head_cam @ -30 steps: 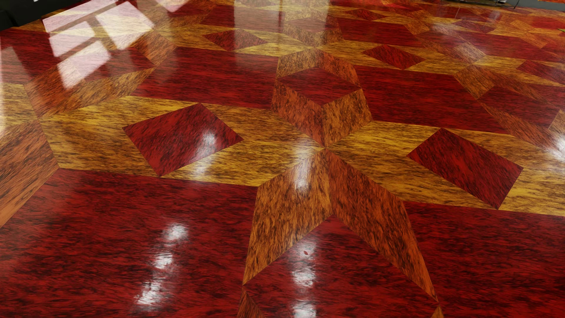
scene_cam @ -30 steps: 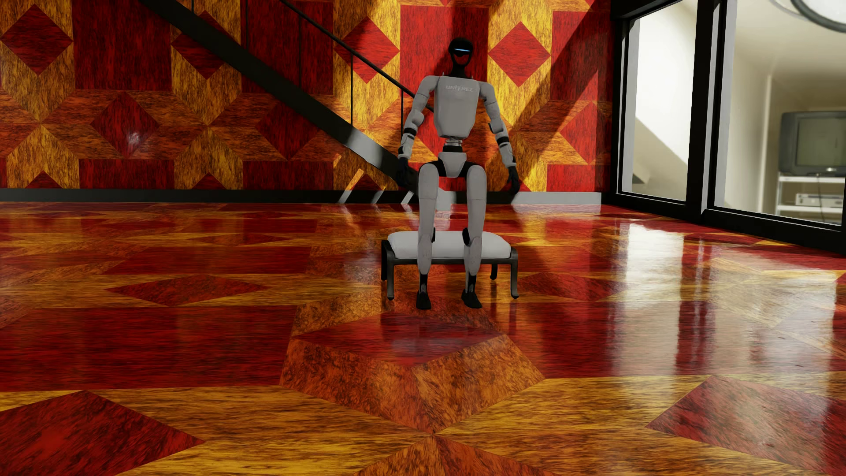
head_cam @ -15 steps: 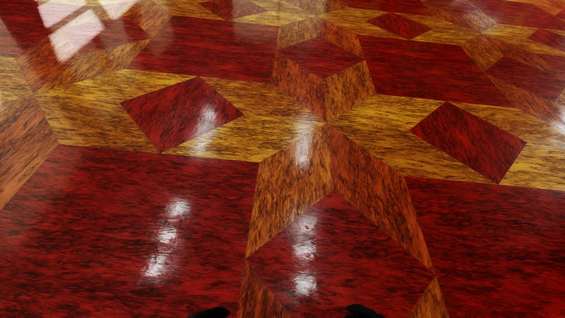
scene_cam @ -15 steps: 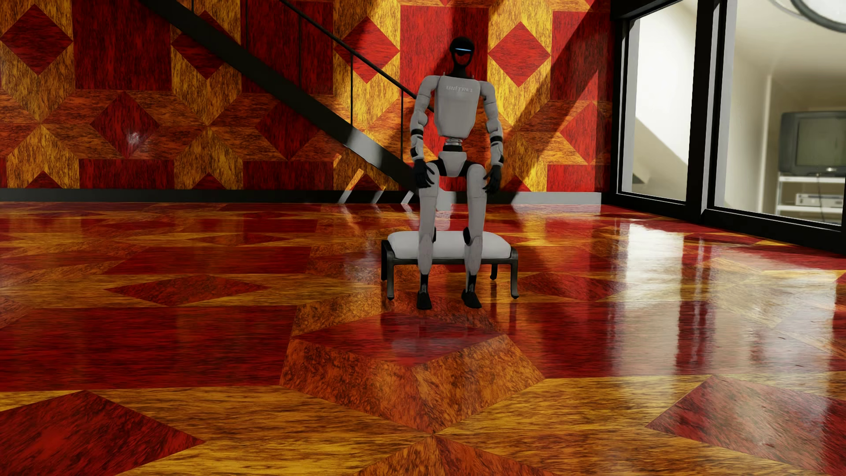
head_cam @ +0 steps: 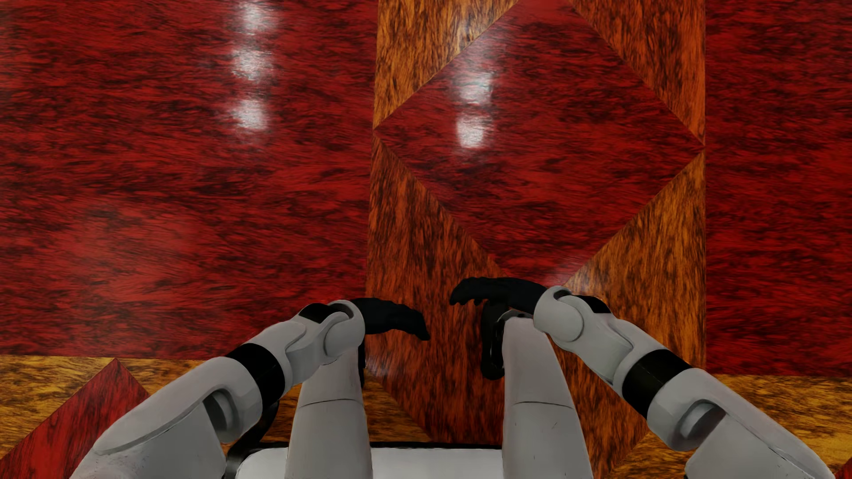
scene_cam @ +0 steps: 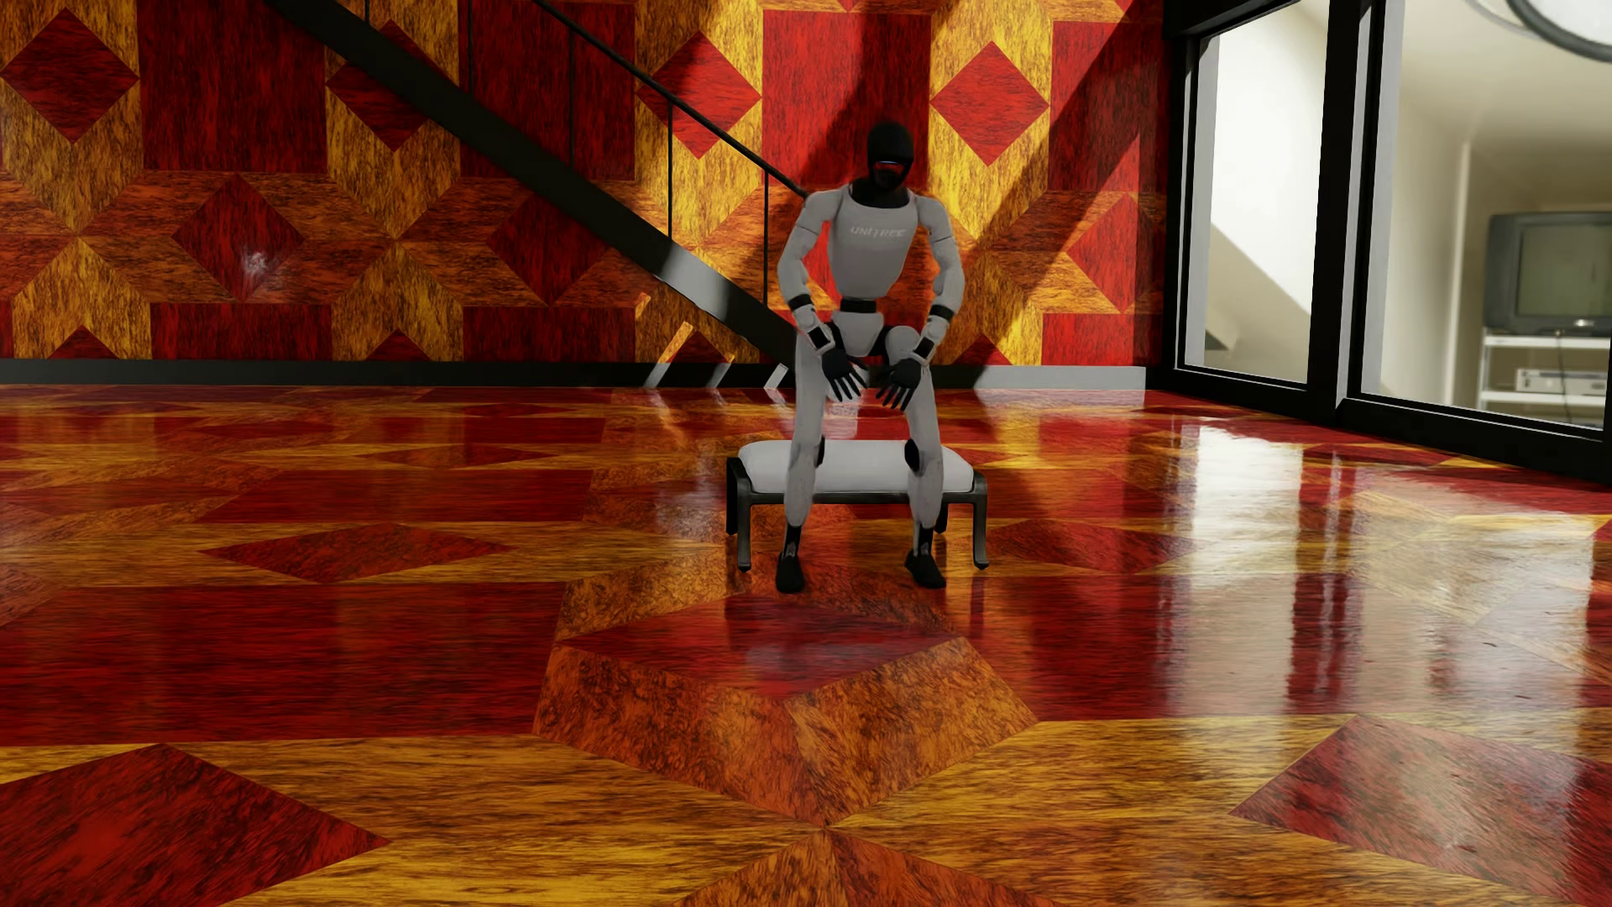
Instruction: Rest on the light gray chair
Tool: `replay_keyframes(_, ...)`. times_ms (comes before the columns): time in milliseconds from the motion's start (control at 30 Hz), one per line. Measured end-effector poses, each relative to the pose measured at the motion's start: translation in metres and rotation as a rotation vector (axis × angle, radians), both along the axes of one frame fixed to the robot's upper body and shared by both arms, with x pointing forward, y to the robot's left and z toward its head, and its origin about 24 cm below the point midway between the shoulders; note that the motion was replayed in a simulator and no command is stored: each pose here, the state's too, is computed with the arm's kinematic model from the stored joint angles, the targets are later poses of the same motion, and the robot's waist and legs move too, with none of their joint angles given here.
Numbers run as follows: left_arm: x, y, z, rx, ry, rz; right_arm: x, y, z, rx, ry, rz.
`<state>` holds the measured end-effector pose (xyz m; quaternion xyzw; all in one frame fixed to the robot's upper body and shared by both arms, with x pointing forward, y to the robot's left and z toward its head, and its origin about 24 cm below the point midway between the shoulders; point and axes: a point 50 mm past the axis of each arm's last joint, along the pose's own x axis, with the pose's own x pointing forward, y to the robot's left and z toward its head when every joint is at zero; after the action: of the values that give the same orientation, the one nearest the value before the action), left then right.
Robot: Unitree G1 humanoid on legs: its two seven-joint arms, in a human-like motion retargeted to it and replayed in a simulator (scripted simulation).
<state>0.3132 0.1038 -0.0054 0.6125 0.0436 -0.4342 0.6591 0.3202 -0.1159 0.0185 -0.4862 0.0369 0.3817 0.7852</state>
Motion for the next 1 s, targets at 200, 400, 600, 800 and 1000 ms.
replay_keyframes(200, 0.02, -0.027, 0.105, -0.13, -0.479, -0.313, 0.004, 0.021, 0.122, 0.167, -0.514, 0.259)
replay_keyframes(400, -0.014, -0.025, 0.186, -0.389, -0.746, -0.492, -0.037, 0.013, 0.205, 0.419, -0.805, 0.361)
replay_keyframes(600, -0.027, -0.012, 0.207, -0.468, -0.812, -0.474, -0.057, 0.007, 0.226, 0.511, -0.878, 0.383)
replay_keyframes(800, -0.005, 0.003, 0.179, -0.434, -0.744, -0.259, -0.033, -0.003, 0.191, 0.391, -0.754, 0.259)
replay_keyframes(1000, 0.014, 0.036, 0.096, -0.57, -0.545, 0.269, -0.016, -0.043, 0.107, 0.417, -0.533, -0.129)
